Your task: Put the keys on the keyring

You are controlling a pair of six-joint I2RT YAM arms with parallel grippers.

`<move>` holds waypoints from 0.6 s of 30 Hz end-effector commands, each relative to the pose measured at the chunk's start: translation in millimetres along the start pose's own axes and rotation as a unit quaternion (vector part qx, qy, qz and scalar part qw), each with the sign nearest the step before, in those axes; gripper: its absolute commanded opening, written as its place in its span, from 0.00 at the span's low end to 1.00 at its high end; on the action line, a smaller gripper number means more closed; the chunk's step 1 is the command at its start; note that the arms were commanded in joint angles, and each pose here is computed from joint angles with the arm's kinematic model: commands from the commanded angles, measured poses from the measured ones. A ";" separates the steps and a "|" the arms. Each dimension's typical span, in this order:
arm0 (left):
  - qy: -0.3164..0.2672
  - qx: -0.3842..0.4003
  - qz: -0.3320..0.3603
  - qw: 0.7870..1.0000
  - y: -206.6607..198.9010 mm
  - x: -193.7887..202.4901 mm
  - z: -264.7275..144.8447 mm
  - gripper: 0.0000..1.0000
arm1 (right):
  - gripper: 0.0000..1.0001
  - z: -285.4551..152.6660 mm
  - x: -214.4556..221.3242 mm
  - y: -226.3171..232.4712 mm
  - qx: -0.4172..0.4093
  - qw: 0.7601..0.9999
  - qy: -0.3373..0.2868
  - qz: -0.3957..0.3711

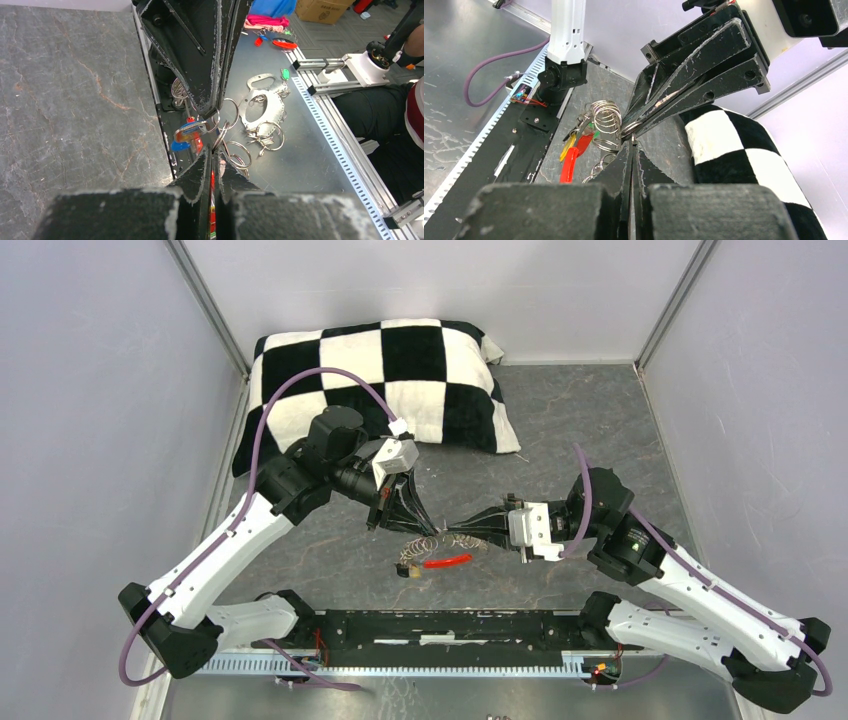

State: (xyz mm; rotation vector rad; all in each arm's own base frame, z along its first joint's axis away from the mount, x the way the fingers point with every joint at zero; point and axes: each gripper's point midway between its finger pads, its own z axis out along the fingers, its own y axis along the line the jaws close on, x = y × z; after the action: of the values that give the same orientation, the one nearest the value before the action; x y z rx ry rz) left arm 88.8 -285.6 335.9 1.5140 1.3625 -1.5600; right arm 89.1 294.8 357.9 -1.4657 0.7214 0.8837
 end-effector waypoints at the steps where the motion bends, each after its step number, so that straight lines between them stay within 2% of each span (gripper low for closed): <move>1: -0.016 -0.021 0.022 0.999 4.5 -18.4 -3.5 0.02 | 0.01 2.9 -8.6 5.2 -0.015 1.000 -0.024 0.001; 18: -0.013 -0.022 0.023 0.999 3.1 -16.4 -4.3 0.02 | 0.00 3.8 -8.9 4.4 -0.014 1.000 -0.026 0.005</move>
State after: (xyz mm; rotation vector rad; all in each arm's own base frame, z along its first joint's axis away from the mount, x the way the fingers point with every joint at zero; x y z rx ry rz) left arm 91.2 -286.2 334.6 1.5046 1.3795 -1.5463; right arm 89.7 297.2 364.1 -1.4467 0.7042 0.8908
